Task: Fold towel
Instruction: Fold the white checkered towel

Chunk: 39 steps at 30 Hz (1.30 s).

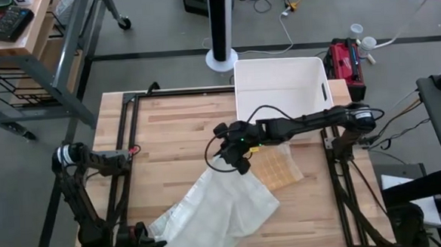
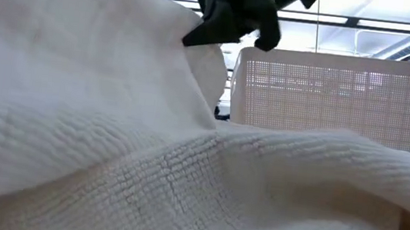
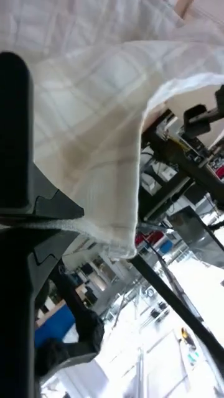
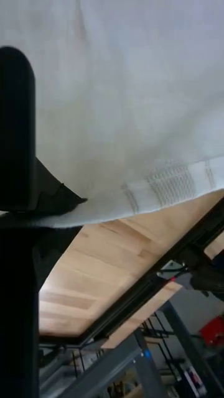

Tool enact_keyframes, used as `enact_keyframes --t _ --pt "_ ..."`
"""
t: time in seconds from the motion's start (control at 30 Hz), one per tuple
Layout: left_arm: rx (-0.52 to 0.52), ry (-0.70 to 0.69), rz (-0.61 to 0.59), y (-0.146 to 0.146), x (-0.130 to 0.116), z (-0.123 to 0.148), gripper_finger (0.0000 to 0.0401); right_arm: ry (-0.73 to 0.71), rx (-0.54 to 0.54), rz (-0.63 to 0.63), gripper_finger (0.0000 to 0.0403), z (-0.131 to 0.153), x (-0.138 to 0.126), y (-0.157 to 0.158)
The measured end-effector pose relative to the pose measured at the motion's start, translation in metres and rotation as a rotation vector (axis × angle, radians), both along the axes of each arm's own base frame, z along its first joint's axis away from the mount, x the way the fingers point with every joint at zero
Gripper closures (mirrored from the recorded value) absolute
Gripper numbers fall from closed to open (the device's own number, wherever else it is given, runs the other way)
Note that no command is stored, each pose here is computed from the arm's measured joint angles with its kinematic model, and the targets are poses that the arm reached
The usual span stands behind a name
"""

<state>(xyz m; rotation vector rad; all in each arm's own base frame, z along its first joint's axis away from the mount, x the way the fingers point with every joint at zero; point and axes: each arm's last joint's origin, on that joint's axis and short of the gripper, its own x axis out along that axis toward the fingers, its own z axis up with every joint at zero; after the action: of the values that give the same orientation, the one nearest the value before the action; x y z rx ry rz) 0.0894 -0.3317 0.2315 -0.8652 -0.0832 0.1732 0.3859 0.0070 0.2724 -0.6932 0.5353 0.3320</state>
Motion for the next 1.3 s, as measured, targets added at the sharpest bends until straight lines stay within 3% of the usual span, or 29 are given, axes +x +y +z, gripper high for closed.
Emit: enact_keyframes --t 0.13,0.37,0.57,0.8,1.0,1.3 --pt "-0.022 -0.002 -0.003 0.001 0.001 -0.007 0.0401 -0.027 -0.019 -0.002 0.0403 -0.007 0.009 -0.006" --pt "0.106 0.028 0.029 0.006 0.015 -0.011 0.0401 -0.02 -0.009 -0.011 0.0389 -0.015 0.013 -0.007" --pt "0.115 0.029 0.035 0.007 0.015 -0.011 0.0382 -0.022 0.049 -0.051 0.0331 -0.012 0.013 -0.007" --pt "0.11 0.027 0.047 0.008 0.018 -0.011 0.0314 -0.044 0.057 -0.056 0.0246 -0.005 0.01 -0.007" --pt "0.046 0.012 0.052 0.011 0.018 -0.002 0.0262 -0.101 0.035 -0.113 0.0204 0.015 0.014 -0.01" --pt "0.034 0.009 0.046 0.012 0.016 0.002 0.0283 -0.088 0.033 -0.13 0.0176 0.048 0.013 -0.014"
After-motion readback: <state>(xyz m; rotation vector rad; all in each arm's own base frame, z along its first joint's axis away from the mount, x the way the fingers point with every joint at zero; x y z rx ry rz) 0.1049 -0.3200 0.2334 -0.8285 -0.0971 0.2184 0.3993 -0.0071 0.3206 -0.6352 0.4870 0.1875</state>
